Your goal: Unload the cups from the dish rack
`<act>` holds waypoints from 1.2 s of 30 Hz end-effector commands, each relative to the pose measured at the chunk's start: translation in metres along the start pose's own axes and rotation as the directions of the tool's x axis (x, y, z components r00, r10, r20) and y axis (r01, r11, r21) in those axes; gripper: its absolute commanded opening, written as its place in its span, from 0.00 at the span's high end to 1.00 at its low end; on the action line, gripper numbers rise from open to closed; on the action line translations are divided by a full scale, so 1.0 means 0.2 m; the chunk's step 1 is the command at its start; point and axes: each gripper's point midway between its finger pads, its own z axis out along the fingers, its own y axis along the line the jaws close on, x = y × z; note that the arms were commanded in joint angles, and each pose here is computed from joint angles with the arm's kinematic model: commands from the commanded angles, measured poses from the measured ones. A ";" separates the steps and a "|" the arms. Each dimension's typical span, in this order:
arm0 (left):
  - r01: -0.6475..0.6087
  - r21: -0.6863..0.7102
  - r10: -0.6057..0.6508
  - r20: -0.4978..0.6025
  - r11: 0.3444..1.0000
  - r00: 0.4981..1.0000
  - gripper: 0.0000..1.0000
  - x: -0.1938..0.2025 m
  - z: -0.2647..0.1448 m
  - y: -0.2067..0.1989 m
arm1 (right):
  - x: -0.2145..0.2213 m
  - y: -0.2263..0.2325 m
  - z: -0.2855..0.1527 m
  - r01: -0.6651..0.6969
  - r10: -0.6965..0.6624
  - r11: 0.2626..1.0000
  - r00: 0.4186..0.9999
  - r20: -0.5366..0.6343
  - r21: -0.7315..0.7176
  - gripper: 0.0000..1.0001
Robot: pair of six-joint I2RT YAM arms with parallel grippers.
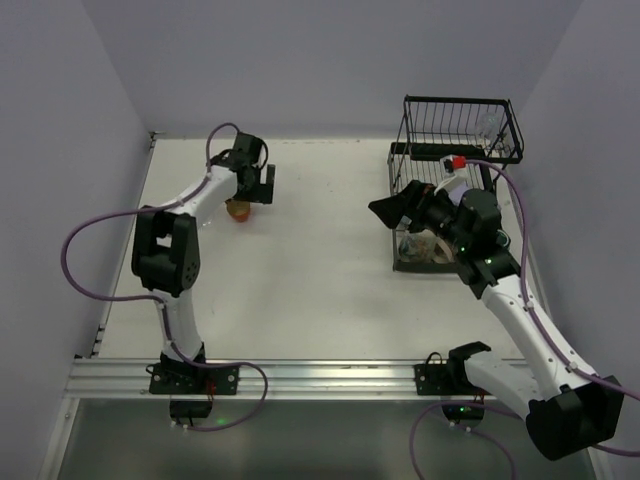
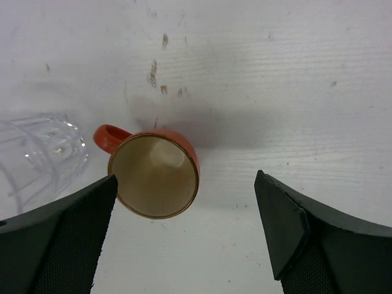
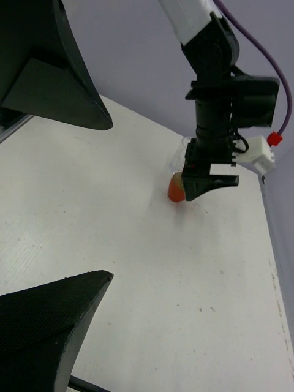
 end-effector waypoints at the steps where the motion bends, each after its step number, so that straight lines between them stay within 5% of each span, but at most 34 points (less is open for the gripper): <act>1: 0.057 0.092 -0.077 0.236 0.994 0.969 0.00 -0.32 -0.38 0.01 | -0.14 0.04 -0.03 0.081 -0.083 0.996 0.995 0.060 0.040 0.01; 5: 0.040 0.238 -0.136 0.403 0.970 0.905 0.00 -0.48 -0.71 -0.08 | -0.26 0.03 -0.07 0.127 -0.140 0.985 0.984 0.108 0.120 0.05; 8: -0.009 0.326 -0.164 0.500 0.945 0.851 0.00 -0.51 -0.96 -0.15 | -0.37 -0.04 -0.12 0.133 -0.165 0.969 0.976 0.143 0.209 0.23; 9: -0.022 0.357 -0.171 0.498 0.934 0.850 0.00 -0.47 -0.99 -0.19 | -0.40 -0.07 -0.13 0.133 -0.170 0.965 0.974 0.150 0.228 0.38; 11: -0.127 0.478 -0.194 0.566 0.869 0.801 0.00 -0.44 -1.23 -0.33 | -0.51 -0.14 -0.18 0.116 -0.176 0.950 0.965 0.192 0.289 0.46; 13: -0.221 0.548 -0.162 0.565 0.807 0.809 0.00 -0.27 -1.30 -0.48 | -0.62 -0.20 -0.24 0.112 -0.209 0.919 0.952 0.225 0.379 0.51; 17: -0.417 0.667 -0.166 0.628 0.617 0.760 0.00 -0.01 -1.62 -0.63 | -0.82 -0.38 -0.34 0.087 -0.283 0.813 0.923 0.259 0.576 0.52; 20: -0.474 0.681 -0.165 0.651 0.558 0.741 0.00 0.16 -1.69 -0.60 | -0.95 -0.48 -0.34 0.058 -0.298 0.761 0.916 0.268 0.646 0.50; 28: -0.546 0.641 -0.181 0.722 0.539 0.668 0.00 0.42 -1.72 -0.49 | -1.26 -0.91 -0.25 0.006 -0.326 0.597 0.916 0.235 0.803 0.20; 36: -0.500 0.618 -0.160 0.711 0.607 0.685 0.00 0.43 -1.60 -0.46 | -1.30 -1.20 -0.04 0.065 -0.290 0.562 0.949 0.123 0.824 0.12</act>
